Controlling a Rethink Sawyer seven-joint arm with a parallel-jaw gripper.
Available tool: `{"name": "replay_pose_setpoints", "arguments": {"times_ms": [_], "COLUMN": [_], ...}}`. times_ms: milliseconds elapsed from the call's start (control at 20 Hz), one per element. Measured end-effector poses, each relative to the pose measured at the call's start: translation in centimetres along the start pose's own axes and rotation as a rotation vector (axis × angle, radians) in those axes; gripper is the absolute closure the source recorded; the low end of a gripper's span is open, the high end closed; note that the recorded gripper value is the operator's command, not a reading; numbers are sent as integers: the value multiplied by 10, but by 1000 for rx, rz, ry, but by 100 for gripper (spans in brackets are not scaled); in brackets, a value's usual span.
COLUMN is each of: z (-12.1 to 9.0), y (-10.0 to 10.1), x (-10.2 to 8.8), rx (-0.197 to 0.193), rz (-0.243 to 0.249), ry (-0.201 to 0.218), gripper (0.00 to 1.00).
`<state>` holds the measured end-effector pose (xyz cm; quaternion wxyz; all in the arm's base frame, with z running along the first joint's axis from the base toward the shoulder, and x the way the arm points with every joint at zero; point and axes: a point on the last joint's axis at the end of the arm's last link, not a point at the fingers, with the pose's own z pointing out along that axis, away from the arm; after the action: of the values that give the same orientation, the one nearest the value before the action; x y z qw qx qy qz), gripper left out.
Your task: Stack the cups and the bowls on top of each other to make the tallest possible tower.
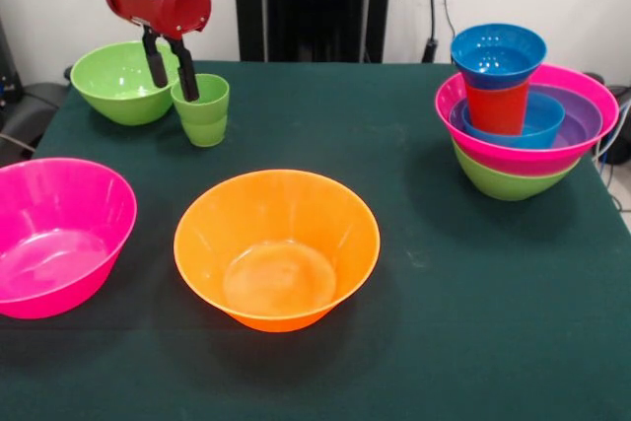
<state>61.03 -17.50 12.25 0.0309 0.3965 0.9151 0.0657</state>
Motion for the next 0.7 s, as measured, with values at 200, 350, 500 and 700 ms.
{"name": "replay_pose_setpoints", "arguments": {"times_ms": [200,350,500,700], "z": [-3,-7,-12,-17], "y": [-7,-15,-22,-29], "x": [-2,-5,-8,-13], "rx": [13,25,34,39], "rz": [13,29,46,70], "ry": [4,-3,-13,-20], "gripper": [0,0,0,0]}}
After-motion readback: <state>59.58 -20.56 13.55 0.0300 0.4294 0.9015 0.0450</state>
